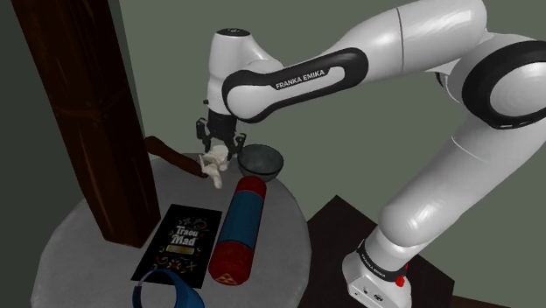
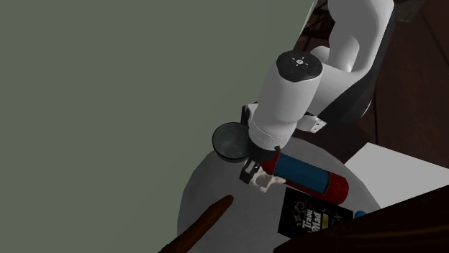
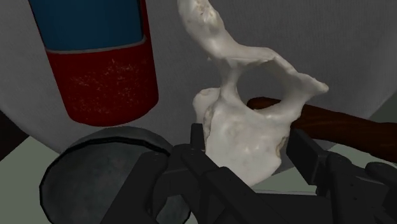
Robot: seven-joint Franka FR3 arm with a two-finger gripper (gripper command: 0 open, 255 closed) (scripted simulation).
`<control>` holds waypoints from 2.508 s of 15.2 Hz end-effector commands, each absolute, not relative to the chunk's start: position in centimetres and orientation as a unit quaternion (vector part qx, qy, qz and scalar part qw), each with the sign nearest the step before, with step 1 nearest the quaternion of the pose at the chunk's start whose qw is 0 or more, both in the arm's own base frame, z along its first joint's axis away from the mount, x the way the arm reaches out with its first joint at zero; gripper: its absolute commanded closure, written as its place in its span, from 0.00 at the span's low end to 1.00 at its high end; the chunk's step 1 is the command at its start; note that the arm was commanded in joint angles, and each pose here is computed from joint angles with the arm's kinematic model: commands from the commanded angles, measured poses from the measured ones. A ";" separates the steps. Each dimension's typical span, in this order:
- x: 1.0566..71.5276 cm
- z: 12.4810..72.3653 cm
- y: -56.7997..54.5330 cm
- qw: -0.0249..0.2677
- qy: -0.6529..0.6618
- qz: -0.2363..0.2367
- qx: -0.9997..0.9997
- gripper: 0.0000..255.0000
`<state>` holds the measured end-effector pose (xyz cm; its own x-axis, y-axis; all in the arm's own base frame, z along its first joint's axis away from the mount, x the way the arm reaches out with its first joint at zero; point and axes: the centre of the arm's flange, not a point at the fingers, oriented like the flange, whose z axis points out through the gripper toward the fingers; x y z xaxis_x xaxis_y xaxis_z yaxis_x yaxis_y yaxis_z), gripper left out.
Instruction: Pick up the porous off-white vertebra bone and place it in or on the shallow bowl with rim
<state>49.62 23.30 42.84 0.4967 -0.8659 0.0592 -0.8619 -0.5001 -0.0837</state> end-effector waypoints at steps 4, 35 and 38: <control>49.6 45.5 23.3 0.022 0.499 -0.047 -0.865 1.00; 48.5 42.4 5.0 0.022 0.499 -0.047 -0.865 1.00; 48.5 40.9 5.0 0.022 0.499 -0.047 -0.865 1.00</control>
